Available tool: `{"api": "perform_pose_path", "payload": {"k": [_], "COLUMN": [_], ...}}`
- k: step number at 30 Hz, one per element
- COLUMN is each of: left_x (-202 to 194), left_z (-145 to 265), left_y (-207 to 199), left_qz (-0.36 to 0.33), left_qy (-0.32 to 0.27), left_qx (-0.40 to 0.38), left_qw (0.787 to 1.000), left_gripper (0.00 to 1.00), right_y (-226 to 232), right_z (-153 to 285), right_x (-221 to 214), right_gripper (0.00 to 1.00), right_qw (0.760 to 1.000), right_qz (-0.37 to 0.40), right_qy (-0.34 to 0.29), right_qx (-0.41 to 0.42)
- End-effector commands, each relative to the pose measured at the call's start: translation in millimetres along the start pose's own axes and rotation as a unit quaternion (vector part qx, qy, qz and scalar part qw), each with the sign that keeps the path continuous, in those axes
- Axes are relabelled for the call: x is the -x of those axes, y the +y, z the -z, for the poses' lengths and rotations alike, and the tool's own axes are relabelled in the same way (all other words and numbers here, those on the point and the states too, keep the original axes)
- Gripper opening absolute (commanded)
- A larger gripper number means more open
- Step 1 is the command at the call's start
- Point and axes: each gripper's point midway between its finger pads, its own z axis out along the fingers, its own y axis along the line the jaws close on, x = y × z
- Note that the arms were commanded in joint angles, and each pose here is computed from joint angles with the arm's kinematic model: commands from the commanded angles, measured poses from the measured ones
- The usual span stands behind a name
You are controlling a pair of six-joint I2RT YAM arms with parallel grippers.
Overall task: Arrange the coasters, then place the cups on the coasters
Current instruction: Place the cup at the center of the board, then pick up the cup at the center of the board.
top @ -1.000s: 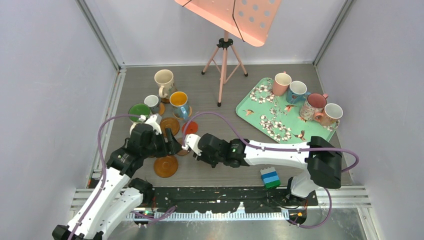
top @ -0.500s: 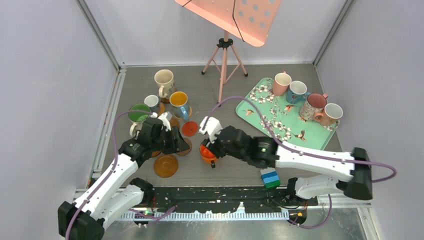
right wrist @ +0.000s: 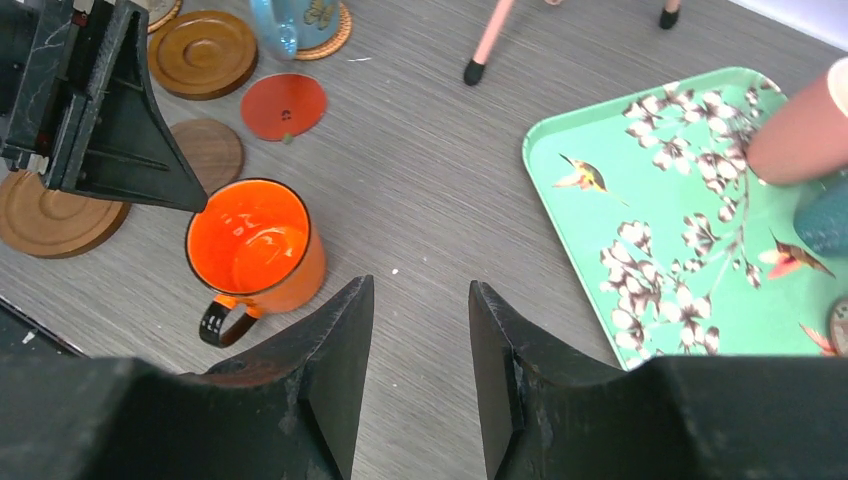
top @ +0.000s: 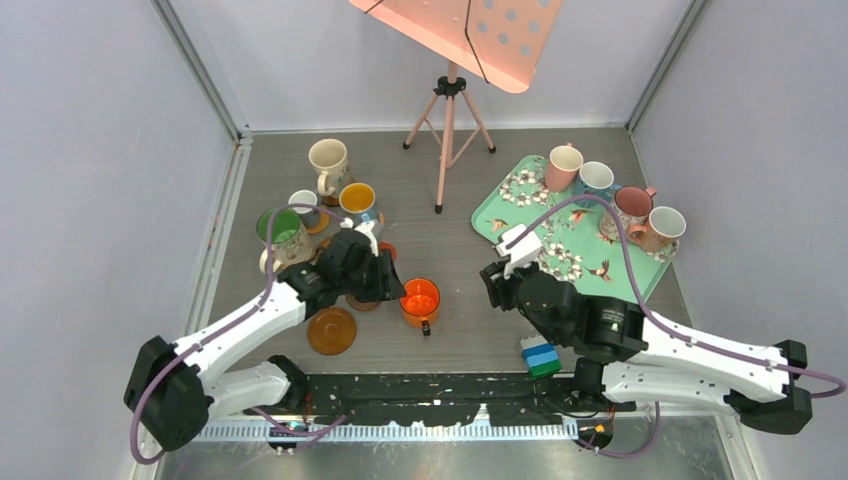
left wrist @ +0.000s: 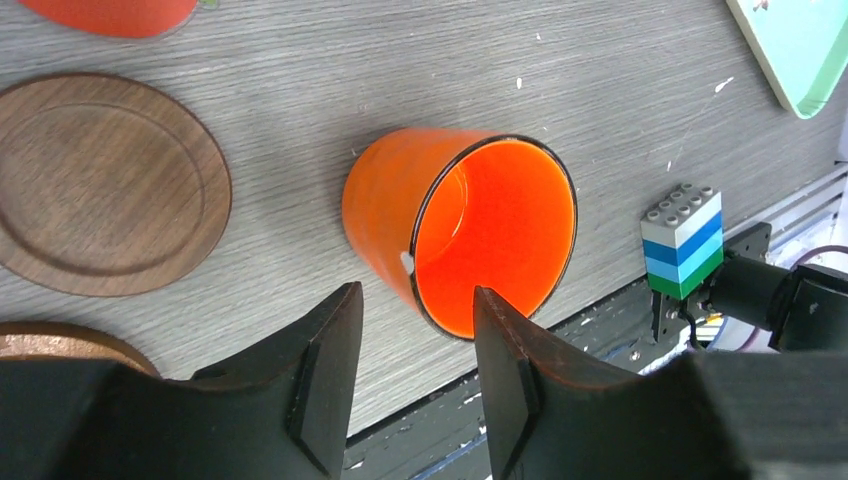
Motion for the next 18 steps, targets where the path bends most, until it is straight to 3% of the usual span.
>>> {"api": "perform_pose_path", "payload": {"k": [1, 7, 13, 18], "left_x": [24, 12, 12, 36], "left_z": [-11, -29, -21, 8], "left_y": [-16, -10, -3, -5], "left_qz": [-0.003, -0.018, -0.036, -0.078], "left_qy": [-0.035, -0.002, 0.006, -0.030], "left_qx": [0.000, 0.030, 0.056, 0.076], "left_qw": [0.999, 0.999, 0.998, 0.994], "left_gripper": [0.45, 0.35, 0.01, 0.00], "right_y": [-23, -40, -47, -48], "right_z": [13, 26, 32, 30], "right_x": [-2, -14, -15, -20], "right_gripper": [0.47, 0.47, 0.47, 0.47], "right_qw": [0.998, 0.996, 0.995, 0.995], "right_qz": [-0.043, -0.064, -0.073, -0.074], "right_qy": [-0.018, -0.024, -0.033, -0.030], "right_qx": [-0.038, -0.050, -0.054, -0.060]}}
